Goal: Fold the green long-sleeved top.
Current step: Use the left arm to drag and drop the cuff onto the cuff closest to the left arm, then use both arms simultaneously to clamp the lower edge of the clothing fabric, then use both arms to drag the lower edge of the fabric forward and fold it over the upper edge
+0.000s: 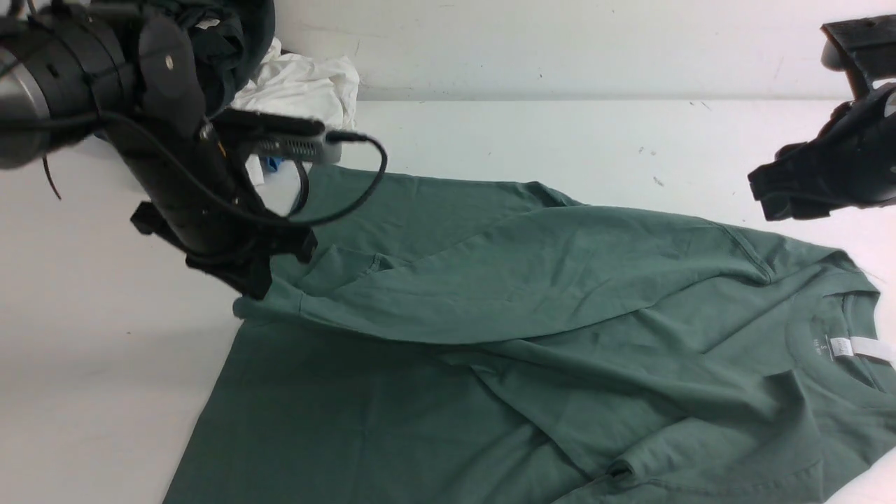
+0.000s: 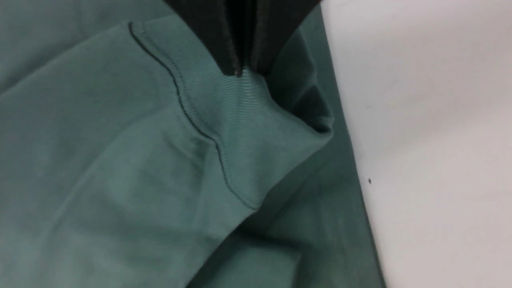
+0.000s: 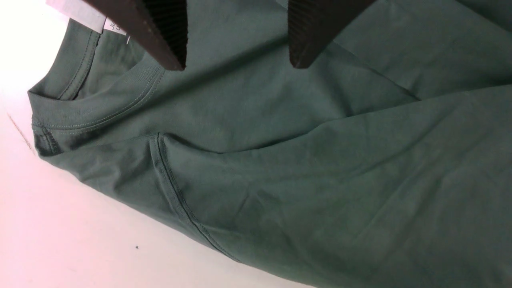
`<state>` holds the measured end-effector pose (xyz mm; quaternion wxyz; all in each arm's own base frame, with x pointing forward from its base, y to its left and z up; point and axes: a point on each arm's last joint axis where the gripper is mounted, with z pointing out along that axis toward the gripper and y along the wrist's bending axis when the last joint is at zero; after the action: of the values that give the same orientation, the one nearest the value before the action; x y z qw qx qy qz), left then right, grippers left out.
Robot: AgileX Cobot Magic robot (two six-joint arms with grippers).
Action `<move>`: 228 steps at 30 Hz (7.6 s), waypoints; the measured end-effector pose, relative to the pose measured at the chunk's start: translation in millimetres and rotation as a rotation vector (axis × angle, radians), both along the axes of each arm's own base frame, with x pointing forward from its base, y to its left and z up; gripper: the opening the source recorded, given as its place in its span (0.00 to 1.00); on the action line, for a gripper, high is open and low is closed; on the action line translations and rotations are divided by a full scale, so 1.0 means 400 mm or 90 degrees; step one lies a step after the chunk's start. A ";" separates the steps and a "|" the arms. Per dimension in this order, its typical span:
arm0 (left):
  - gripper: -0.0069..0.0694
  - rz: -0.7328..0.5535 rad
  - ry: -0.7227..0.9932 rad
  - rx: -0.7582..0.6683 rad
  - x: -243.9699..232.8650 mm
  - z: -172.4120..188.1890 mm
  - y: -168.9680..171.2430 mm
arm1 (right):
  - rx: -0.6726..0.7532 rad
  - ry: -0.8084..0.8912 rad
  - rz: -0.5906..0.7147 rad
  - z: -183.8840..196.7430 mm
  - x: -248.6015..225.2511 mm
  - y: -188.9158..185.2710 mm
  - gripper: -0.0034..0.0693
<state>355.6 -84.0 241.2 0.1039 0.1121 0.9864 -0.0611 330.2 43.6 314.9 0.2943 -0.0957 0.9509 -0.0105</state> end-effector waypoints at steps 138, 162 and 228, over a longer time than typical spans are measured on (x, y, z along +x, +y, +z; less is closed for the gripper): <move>0.12 -0.560 0.022 0.198 -0.354 -0.071 -0.032 | -0.047 0.278 0.041 -0.246 -0.232 0.021 0.65; 0.53 -0.783 0.152 0.205 -0.346 -0.244 -0.034 | 0.022 0.271 0.159 -0.208 -0.282 0.111 0.70; 0.11 -0.545 -0.171 0.359 -0.208 0.176 -0.004 | -0.092 0.142 0.048 0.017 -0.105 0.028 0.07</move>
<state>272.3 -85.5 311.8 0.1611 0.5349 0.8085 0.1848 288.3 54.7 321.8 0.1793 -0.1526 0.9702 -0.0570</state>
